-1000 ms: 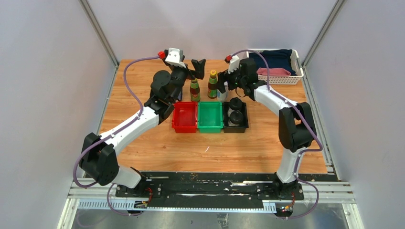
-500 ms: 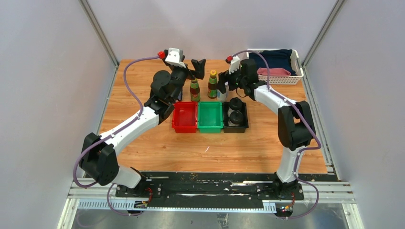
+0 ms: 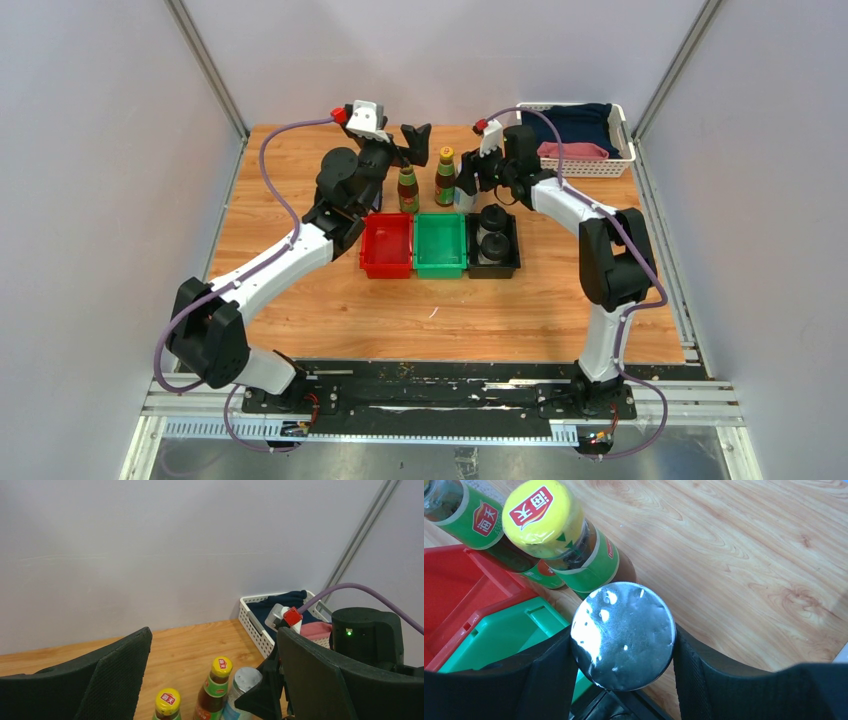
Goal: Organize the condiment bottles
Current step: Pick up the bottle from the center of the board.
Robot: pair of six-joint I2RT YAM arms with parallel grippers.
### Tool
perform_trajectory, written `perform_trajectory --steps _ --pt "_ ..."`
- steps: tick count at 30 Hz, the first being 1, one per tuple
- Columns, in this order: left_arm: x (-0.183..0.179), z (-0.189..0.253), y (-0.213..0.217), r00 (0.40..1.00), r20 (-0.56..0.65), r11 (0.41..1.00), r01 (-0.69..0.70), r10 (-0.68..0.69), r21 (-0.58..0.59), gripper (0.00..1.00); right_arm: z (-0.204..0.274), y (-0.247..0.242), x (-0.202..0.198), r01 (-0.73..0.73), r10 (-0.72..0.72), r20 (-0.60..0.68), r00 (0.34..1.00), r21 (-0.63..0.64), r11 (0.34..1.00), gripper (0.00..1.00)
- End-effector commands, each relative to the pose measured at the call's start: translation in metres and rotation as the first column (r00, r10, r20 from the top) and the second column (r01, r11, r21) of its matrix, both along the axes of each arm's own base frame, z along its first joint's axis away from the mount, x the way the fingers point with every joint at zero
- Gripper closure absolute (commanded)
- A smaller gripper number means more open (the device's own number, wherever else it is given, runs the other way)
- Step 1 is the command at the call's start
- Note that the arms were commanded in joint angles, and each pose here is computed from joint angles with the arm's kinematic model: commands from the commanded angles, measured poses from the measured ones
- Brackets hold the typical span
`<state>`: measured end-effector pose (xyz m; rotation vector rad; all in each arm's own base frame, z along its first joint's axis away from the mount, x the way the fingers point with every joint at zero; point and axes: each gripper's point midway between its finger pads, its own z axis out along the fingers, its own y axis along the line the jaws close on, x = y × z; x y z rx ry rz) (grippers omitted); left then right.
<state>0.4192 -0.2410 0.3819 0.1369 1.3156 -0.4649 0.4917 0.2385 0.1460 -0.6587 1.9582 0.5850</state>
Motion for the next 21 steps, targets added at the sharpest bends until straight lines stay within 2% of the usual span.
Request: perform_trajectory --steps 1,7,12,21 --pt "0.0023 -0.0038 -0.0019 1.000 0.005 1.000 0.008 -0.008 -0.002 0.00 -0.0019 -0.0015 0.0040 -0.008 0.008 -0.013 1.000 0.011 1.000 0.49" --pt "0.0026 -0.0054 -0.0021 1.000 0.001 1.000 0.009 -0.009 -0.003 0.00 -0.0033 -0.0021 0.0037 -0.008 0.008 -0.017 1.000 0.003 1.000 0.71" --pt "0.0018 -0.0047 -0.0023 1.000 0.000 1.000 0.012 -0.012 -0.010 0.00 -0.0025 -0.0039 0.0029 -0.002 0.002 -0.016 1.000 -0.005 1.000 0.98" --pt "-0.0007 -0.0007 -0.0009 1.000 0.001 0.999 0.014 -0.014 -0.040 0.00 0.0067 -0.0084 -0.0010 0.005 -0.005 0.006 1.000 -0.016 1.000 1.00"
